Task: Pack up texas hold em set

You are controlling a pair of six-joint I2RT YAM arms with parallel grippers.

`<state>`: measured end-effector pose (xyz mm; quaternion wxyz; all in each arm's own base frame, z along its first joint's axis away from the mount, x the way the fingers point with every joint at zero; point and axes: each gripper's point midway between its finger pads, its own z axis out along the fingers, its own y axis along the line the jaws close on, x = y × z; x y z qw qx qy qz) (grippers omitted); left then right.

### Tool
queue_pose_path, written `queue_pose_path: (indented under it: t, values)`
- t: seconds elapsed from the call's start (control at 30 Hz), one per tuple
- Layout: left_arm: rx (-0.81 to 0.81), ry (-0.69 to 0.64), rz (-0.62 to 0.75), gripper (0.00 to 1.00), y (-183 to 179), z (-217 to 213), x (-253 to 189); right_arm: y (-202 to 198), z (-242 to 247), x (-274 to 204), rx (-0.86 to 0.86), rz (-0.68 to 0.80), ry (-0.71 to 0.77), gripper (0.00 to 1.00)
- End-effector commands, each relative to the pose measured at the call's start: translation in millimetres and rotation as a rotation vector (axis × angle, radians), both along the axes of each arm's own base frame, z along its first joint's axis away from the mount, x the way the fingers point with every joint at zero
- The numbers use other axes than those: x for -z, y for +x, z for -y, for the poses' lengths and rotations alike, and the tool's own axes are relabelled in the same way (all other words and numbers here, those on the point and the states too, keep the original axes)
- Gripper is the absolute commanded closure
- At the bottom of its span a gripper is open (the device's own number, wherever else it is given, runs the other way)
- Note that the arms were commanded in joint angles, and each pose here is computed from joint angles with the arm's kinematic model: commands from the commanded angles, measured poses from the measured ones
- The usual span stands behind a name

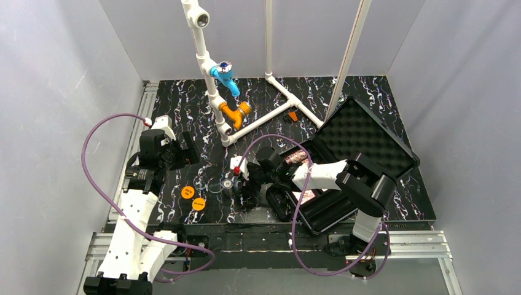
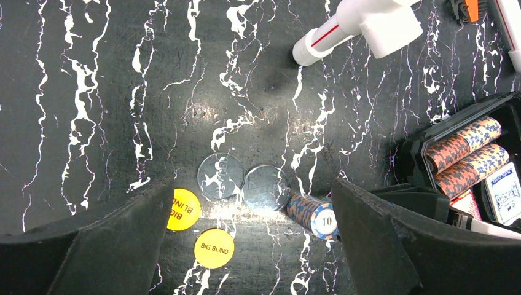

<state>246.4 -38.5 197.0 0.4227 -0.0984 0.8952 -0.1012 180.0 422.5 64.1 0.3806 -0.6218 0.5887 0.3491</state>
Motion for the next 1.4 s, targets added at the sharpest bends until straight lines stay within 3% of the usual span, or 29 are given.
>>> queue_pose_path:
  t: [0.0, 0.33, 0.5, 0.6, 0.77, 0.9, 1.03, 1.37]
  values:
    - [0.019, 0.0, 0.034, 0.01, -0.3, 2.2, -10.6, 4.7, -19.4, -23.7, -0.013, 0.025, 0.081, 0.41]
    - [0.015, 0.003, 0.04, 0.01, -0.9, 1.3, -11.5, 1.6, -19.7, -29.2, -0.017, 0.005, 0.086, 0.74]
    - [0.012, 0.003, 0.043, 0.01, -1.0, 0.9, -12.4, 1.4, -12.9, -40.9, 0.017, -0.001, 0.09, 0.83]
    - [0.009, 0.005, 0.049, 0.01, -1.9, 0.3, -13.3, 8.7, -8.8, -51.4, 0.11, -0.016, 0.124, 0.97]
    - [-0.014, 0.038, 0.061, 0.01, -2.2, -7.3, -14.9, 16.7, 9.0, -72.5, 0.318, -0.106, 0.181, 0.99]
    - [-0.031, 0.073, 0.078, 0.01, -5.2, -13.8, -20.0, 22.3, 41.8, -118.0, 0.54, -0.195, 0.249, 0.99]
    - [0.052, 0.06, 0.094, 0.01, -12.4, -1.5, -21.4, 30.1, 77.3, -116.8, 0.747, -0.239, 0.16, 0.99]
    - [0.258, 0.068, 0.148, 0.05, -34.2, 33.3, -34.0, 29.5, 83.5, -142.3, 0.88, -0.394, 0.2, 0.99]
